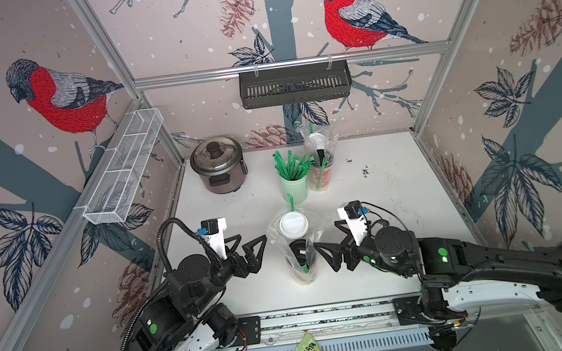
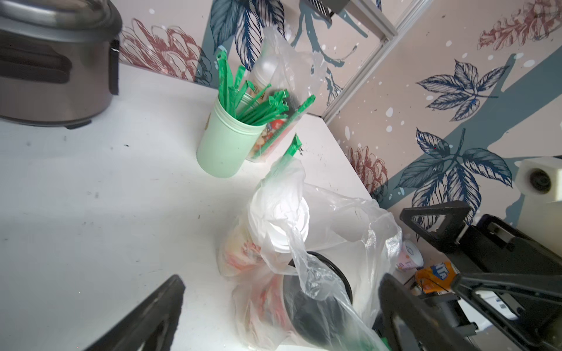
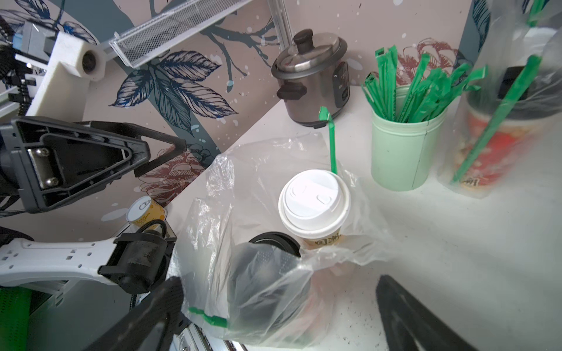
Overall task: Pack milk tea into plastic carrier bags
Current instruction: Reset both arms
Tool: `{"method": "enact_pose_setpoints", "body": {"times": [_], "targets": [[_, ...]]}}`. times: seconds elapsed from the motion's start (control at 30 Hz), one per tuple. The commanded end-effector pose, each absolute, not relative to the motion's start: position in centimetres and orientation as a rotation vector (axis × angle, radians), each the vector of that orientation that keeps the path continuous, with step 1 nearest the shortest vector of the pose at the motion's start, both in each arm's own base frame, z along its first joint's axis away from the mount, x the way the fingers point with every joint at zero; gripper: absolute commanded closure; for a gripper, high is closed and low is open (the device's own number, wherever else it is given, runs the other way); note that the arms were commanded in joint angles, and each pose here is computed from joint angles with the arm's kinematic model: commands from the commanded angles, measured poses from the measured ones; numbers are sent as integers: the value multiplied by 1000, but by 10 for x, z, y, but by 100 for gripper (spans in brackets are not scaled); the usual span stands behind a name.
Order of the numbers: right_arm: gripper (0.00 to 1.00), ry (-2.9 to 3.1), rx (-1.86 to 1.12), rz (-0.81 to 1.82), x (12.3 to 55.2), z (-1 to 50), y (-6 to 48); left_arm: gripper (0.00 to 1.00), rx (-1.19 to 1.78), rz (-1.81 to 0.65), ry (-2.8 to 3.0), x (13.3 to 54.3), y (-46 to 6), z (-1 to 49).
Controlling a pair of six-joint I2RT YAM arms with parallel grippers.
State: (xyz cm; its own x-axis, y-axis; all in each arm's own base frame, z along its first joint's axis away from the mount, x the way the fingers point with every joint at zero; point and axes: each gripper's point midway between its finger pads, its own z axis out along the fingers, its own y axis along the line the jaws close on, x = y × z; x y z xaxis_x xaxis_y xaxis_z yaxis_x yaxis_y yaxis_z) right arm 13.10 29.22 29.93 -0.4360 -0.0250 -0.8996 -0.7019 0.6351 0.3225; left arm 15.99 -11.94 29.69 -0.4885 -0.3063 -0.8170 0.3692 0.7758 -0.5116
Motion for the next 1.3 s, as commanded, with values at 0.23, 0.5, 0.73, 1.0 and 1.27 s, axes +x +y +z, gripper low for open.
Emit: {"method": "enact_pose_setpoints", "body": {"times": [0.23, 0.5, 0.73, 1.0, 1.27], "targets": [[0, 1734, -335, 625, 166, 355, 199, 1, -165, -421, 1830, 191, -63, 319], [0, 1698, -193, 364, 197, 360, 136, 2, -228, -105, 1751, 217, -41, 311], [0, 1730, -162, 171, 249, 331, 117, 3, -237, 74, 1686, 243, -44, 303], [1, 1820, 91, 94, 323, 268, 40, 3, -329, 216, 1796, 297, -24, 247], [0, 1909, 337, -6, 362, 191, -37, 4, -286, 265, 1745, 334, -4, 198]]}}
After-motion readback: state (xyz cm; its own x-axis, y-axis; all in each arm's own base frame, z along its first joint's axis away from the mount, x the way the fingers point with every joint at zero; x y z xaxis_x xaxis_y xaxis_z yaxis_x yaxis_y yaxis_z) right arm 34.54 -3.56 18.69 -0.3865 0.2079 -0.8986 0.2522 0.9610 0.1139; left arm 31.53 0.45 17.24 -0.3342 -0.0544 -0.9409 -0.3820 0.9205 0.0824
